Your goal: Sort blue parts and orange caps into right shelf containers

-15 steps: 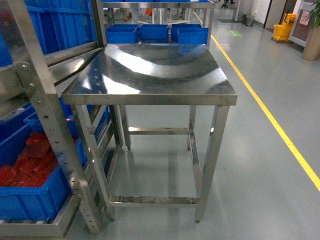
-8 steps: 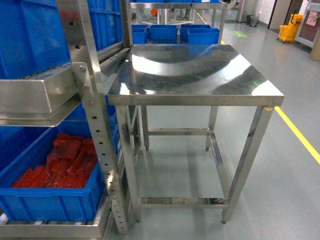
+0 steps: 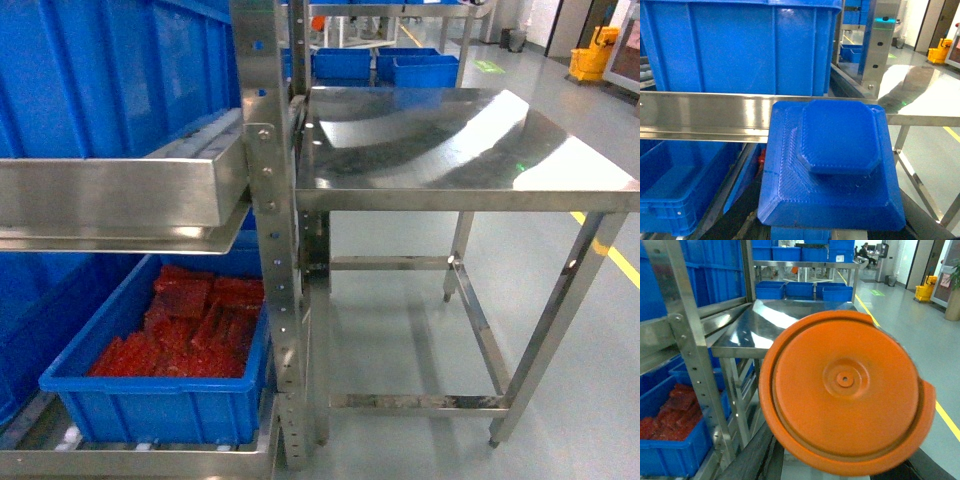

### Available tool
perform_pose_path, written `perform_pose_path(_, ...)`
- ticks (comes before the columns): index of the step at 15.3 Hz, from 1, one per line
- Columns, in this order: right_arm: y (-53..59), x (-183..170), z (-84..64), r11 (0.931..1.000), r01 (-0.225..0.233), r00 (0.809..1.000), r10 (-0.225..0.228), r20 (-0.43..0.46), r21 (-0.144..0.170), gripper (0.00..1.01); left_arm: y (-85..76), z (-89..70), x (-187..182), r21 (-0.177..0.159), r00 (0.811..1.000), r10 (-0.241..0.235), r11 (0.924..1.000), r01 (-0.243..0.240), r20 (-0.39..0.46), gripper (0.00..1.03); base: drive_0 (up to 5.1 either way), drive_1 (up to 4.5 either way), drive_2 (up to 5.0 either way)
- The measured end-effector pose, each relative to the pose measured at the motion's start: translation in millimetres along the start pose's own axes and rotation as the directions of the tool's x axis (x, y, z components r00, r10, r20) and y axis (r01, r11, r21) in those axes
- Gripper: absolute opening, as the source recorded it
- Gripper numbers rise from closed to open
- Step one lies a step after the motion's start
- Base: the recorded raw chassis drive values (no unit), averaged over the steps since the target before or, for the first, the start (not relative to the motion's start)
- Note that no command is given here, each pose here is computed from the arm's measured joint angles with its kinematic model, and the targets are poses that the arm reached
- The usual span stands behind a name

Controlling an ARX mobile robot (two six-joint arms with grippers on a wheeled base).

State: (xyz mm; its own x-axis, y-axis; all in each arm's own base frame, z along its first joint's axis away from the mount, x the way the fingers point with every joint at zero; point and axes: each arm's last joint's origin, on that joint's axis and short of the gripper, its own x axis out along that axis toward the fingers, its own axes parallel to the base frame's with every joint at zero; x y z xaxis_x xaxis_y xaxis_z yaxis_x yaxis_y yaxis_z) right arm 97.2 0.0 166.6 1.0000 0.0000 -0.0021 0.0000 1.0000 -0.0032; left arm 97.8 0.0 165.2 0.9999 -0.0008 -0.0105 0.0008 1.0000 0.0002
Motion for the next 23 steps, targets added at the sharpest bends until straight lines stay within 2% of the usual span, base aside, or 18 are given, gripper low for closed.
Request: perform_pose_path(23, 0.0, 0.0, 0.3, 1.0, 0.0, 1.0, 0.0, 0.003, 0.0, 0.41, 0.1, 0.2, 0.0, 0.0, 1.0, 0.002, 1.0, -0.002, 0.002, 0.43, -5.0, 2.34, 2.3)
